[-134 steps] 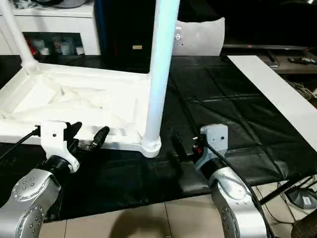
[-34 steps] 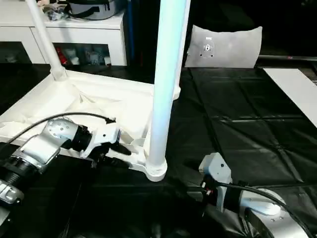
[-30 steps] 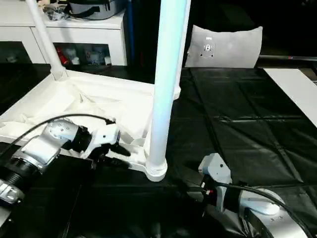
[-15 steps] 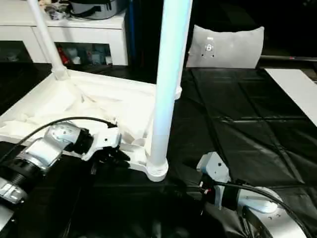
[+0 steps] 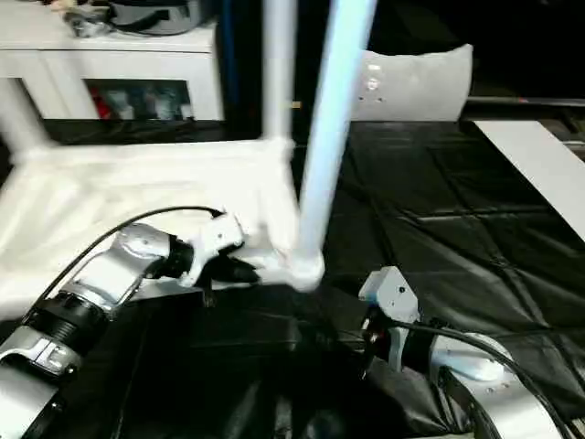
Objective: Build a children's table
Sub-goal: Rotate table base, then rotate leg to tighten
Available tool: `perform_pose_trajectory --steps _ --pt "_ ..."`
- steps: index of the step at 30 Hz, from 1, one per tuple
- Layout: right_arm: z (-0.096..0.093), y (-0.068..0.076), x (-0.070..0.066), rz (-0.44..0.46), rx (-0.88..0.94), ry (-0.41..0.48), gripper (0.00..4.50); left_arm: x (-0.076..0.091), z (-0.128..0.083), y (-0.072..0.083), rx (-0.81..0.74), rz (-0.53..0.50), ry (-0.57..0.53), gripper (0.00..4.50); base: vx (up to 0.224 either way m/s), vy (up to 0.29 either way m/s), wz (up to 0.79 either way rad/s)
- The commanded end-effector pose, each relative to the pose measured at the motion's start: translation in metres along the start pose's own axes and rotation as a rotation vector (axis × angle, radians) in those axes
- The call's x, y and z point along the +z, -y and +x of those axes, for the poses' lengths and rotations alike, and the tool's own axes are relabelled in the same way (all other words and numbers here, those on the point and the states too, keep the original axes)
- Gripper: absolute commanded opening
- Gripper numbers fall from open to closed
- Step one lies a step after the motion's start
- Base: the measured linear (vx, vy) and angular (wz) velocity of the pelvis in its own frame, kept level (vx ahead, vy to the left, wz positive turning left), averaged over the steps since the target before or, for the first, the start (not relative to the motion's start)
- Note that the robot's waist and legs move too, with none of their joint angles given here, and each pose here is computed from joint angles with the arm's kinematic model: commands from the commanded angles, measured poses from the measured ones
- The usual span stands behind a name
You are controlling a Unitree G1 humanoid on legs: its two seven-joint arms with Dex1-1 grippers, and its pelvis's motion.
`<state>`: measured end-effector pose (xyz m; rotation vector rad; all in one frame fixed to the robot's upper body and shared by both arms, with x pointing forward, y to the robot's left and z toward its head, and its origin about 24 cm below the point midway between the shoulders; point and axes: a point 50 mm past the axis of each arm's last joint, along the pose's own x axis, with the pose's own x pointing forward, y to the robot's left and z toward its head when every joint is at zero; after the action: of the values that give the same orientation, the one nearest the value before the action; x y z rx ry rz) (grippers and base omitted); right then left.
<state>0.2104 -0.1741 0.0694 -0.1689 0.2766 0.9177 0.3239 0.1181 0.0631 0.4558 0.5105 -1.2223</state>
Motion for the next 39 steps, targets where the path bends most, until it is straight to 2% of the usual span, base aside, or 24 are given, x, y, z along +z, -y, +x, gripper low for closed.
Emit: perform_pose_trajectory --steps 1,3,6,9,16,18,20,23,26,28,32,34,37,39 --pt "0.002 0.005 0.002 -0.023 -0.037 0.002 4.50 -0.010 -0.001 0.006 -0.032 0.029 -0.028 0.01 0.000 0.000 0.00" --pt "0.003 0.008 0.002 -0.025 -0.063 0.002 4.50 -0.013 -0.002 0.010 -0.052 0.054 -0.052 0.01 0.000 0.000 0.00" --pt "0.006 0.012 0.002 -0.023 -0.072 0.000 4.50 -0.013 -0.003 0.018 -0.118 0.157 -0.014 0.01 0.000 0.000 0.00" --pt "0.009 0.014 0.005 -0.018 -0.035 0.045 4.50 -0.013 -0.004 0.021 -0.165 0.208 -0.006 0.01 0.000 0.000 0.00" --pt "0.020 0.024 0.008 -0.031 0.072 0.113 4.50 -0.016 -0.006 0.027 -0.252 0.245 -0.025 0.01 0.000 0.000 0.00" --pt "0.022 0.028 0.009 -0.023 0.088 0.118 4.22 -0.018 -0.007 0.028 -0.268 0.256 -0.031 0.00 0.000 0.000 0.00" --pt "0.025 0.031 0.009 -0.005 0.112 0.123 4.22 -0.017 -0.008 0.029 -0.284 0.260 -0.029 0.00 0.000 0.000 0.00" --pt "0.027 0.033 0.009 0.030 0.204 0.109 3.81 -0.016 -0.009 0.030 -0.302 0.276 -0.031 0.00 0.000 0.000 0.00" --pt "0.030 0.035 0.007 0.033 0.246 0.092 3.74 -0.016 -0.010 0.029 -0.308 0.289 -0.037 0.00 0.000 0.000 0.00" --pt "0.031 0.036 0.006 0.030 0.257 0.084 3.48 -0.016 -0.010 0.029 -0.310 0.293 -0.041 0.00 0.000 0.000 0.00" --pt "0.035 0.042 0.007 0.014 0.266 0.084 3.29 -0.016 -0.010 0.028 -0.314 0.302 -0.047 0.00 0.000 0.000 0.00" --pt "0.035 0.044 0.008 0.017 0.283 0.080 2.96 -0.016 -0.010 0.028 -0.316 0.302 -0.046 0.00 0.000 0.000 0.00" --pt "0.034 0.045 0.008 0.020 0.296 0.078 2.84 -0.016 -0.010 0.028 -0.316 0.303 -0.046 0.00 0.000 0.000 0.00" --pt "0.033 0.045 0.008 0.026 0.327 0.062 2.54 -0.016 -0.010 0.027 -0.316 0.304 -0.048 0.00 0.000 0.000 0.00"
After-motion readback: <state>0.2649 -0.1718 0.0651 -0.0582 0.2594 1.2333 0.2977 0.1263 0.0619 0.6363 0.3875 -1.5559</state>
